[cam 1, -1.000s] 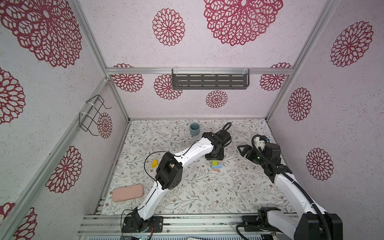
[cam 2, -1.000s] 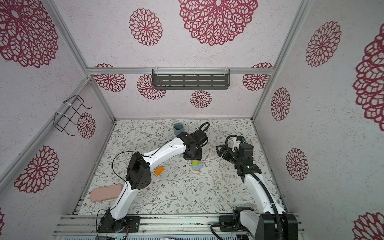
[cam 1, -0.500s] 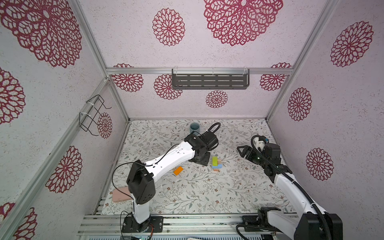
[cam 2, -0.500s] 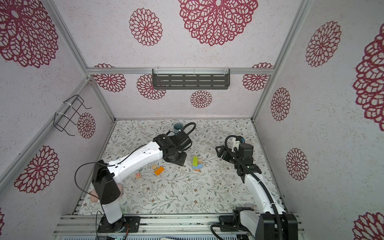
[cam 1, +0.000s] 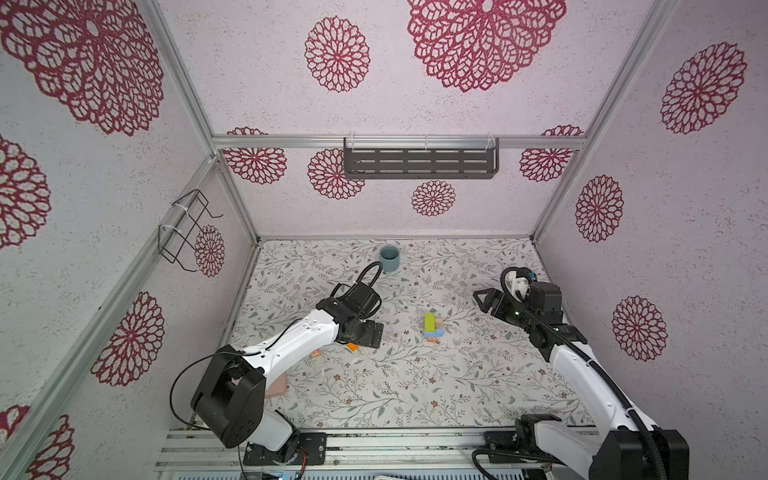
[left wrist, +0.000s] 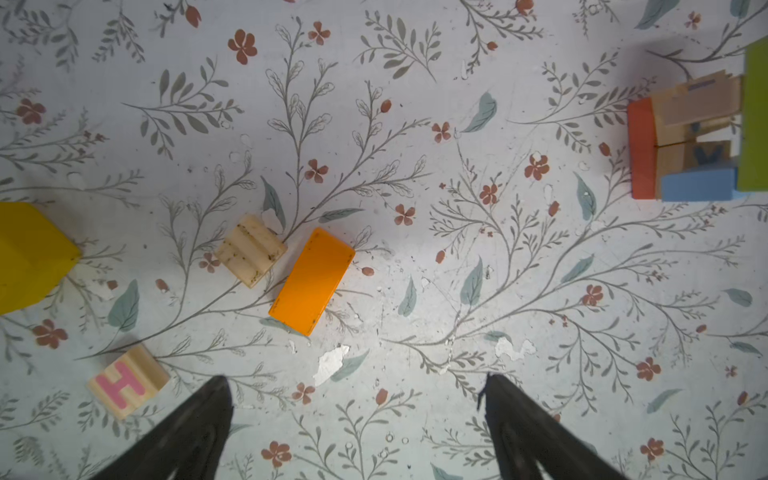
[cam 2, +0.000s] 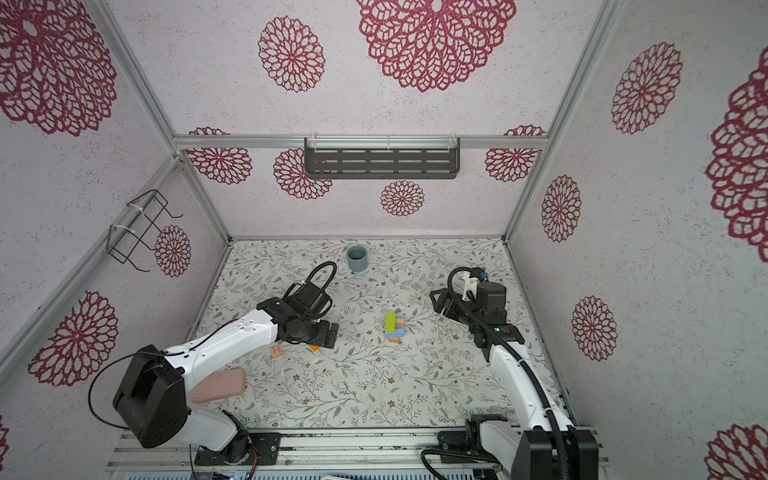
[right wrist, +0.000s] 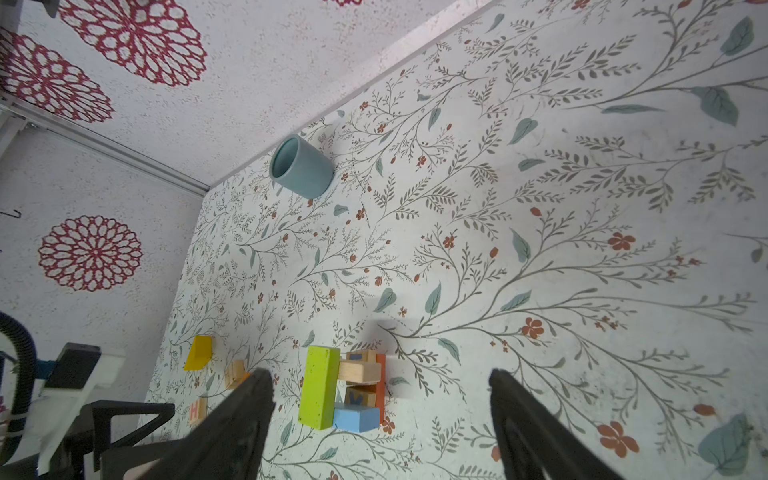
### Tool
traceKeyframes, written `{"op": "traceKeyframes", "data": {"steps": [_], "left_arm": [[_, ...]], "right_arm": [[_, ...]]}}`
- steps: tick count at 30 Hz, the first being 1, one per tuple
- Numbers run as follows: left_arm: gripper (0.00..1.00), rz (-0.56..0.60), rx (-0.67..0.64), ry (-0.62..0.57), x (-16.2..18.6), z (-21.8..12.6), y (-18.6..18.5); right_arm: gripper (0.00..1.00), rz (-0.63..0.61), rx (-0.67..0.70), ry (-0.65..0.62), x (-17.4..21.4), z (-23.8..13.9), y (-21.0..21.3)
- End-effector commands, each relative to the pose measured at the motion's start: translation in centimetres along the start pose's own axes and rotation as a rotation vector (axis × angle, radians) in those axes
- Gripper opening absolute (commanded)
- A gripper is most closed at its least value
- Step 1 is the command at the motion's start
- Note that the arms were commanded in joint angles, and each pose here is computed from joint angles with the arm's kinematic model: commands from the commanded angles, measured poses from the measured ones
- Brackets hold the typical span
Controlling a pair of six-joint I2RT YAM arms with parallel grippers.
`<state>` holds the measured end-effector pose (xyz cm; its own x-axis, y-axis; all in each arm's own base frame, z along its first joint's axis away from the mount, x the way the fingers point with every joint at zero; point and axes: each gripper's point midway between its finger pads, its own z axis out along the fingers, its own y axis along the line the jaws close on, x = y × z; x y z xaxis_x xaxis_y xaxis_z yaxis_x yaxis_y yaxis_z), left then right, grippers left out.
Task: Build the wood block tower
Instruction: 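Move the left gripper away from the stack over the orange block, then lower the left gripper onto the orange block and close on it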
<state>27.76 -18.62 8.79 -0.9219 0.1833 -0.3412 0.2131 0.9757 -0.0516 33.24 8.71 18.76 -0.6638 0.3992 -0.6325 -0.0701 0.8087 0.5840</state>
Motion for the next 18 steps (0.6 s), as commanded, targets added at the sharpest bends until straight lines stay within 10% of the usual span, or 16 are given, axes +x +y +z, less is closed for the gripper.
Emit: {"op": "traceKeyframes", "data": {"steps": [1, 18], "left_arm": [[0.91, 0.020, 0.018, -0.045, -1.5, 1.6, -0.3], [0.63, 0.017, -0.049, 0.032, -1.6, 6.0, 1.8]], "right_arm": [[0.84, -0.035, -0.015, -0.026, -1.5, -0.4, 1.3], [0.80, -0.052, -0.002, 0.027, -1.2, 1.3, 1.5]]}}
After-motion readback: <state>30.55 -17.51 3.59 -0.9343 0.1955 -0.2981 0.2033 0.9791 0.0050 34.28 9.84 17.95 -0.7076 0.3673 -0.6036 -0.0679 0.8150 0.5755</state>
